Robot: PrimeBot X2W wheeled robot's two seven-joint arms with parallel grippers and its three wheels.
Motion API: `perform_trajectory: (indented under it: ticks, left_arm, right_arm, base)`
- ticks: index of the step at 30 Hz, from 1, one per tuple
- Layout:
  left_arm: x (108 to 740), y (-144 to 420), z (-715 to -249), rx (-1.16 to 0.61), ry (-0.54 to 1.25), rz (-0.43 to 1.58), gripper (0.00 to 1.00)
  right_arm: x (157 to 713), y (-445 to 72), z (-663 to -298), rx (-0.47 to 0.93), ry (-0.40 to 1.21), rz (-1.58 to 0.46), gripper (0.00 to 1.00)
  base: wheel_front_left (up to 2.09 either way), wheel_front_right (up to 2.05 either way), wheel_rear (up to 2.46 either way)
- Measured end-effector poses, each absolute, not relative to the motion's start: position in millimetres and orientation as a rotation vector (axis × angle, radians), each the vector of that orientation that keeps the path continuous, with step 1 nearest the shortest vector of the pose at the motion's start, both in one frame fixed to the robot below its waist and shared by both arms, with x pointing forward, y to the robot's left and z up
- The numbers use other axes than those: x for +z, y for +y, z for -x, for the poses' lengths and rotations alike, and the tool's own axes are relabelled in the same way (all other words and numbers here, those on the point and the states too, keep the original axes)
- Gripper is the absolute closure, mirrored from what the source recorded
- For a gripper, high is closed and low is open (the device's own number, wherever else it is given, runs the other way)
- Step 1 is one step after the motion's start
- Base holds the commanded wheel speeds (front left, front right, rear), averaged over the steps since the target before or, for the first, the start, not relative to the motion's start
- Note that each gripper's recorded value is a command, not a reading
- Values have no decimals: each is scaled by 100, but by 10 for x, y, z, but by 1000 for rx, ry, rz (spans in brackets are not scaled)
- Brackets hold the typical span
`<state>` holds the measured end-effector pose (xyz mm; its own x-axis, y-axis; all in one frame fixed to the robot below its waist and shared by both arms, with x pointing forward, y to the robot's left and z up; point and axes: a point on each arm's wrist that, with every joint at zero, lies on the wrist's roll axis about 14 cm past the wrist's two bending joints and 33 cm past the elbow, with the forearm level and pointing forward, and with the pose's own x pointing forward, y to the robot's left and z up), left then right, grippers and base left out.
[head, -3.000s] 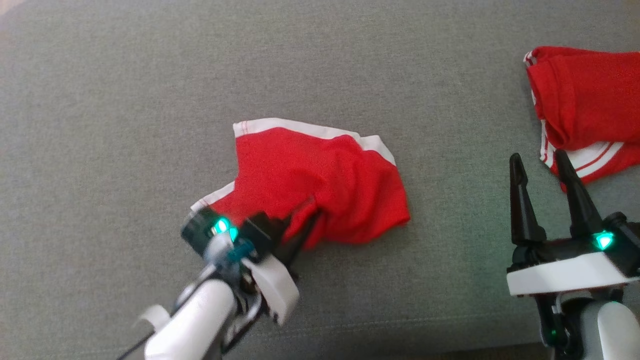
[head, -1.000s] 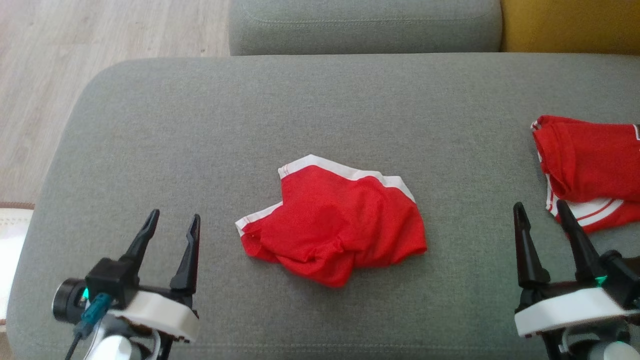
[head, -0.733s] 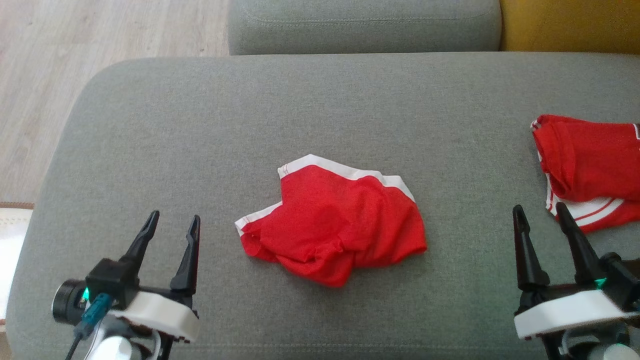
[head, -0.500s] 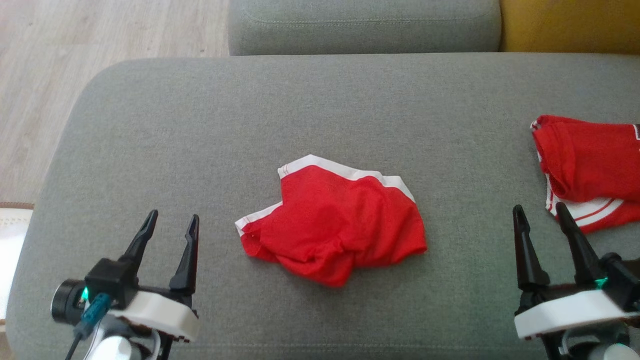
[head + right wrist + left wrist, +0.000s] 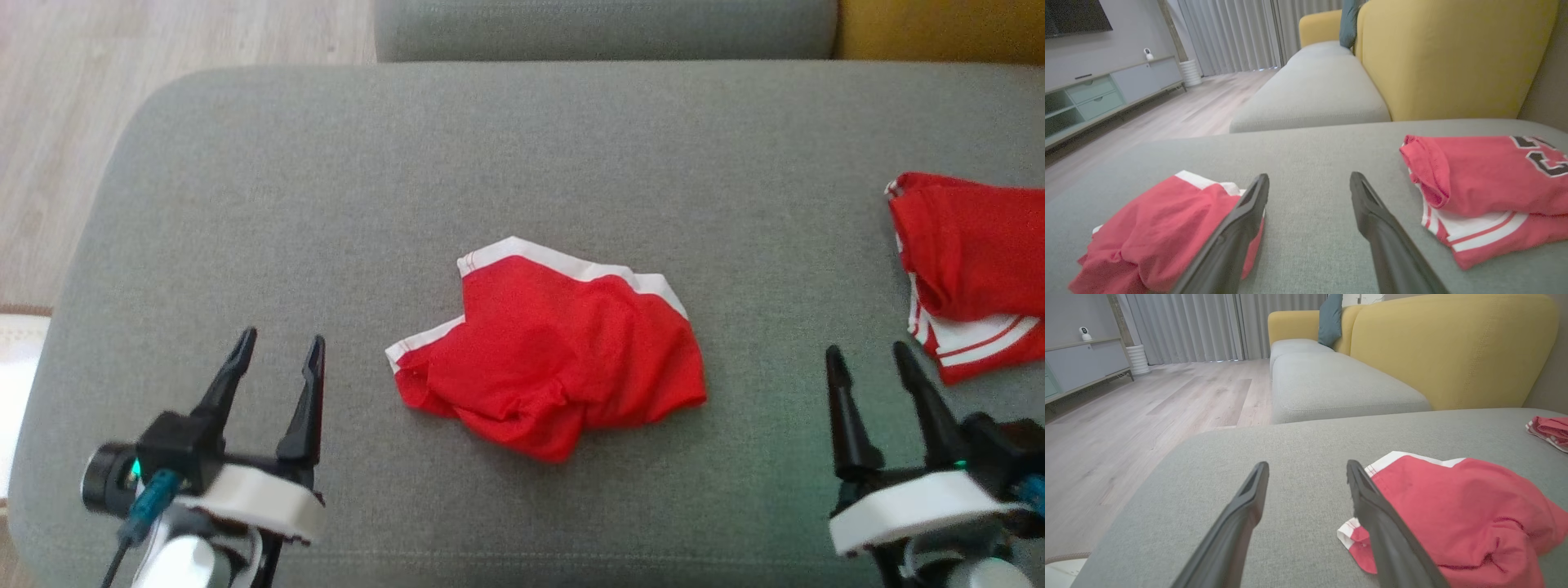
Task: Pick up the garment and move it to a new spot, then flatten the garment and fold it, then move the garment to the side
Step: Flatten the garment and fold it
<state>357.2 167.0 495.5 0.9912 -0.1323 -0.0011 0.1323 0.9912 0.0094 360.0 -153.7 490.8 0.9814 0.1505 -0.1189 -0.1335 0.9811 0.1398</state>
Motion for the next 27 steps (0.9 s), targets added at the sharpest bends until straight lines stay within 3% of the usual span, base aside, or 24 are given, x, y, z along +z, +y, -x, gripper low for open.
perform_trajectory:
  ticks: [14, 15, 16, 17, 27]
  left_arm:
    - [4924, 1730, -3912, -133, -7, -20, 0]
    - [4906, 1740, -3912, -128, -2, -19, 0]
    - [4889, 1751, -3910, -124, 4, -18, 0]
    - [4874, 1752, -3908, -126, 8, -16, 0]
    - [4888, 1737, -3925, -127, -1, -11, 0]
  right_arm:
    - [3784, -715, -3811, 361, 516, -176, 0]
    - [3729, -684, -3793, 369, 536, -181, 52]
    - [3698, -659, -3790, 373, 547, -191, 92]
    - [3678, -643, -3794, 375, 553, -200, 100]
    - [3851, -902, -4093, 295, 448, -168, 100]
  base:
    - [0, 0, 0]
    - [0, 0, 0]
    - [0, 0, 0]
    - [0, 0, 0]
    - [0, 0, 0]
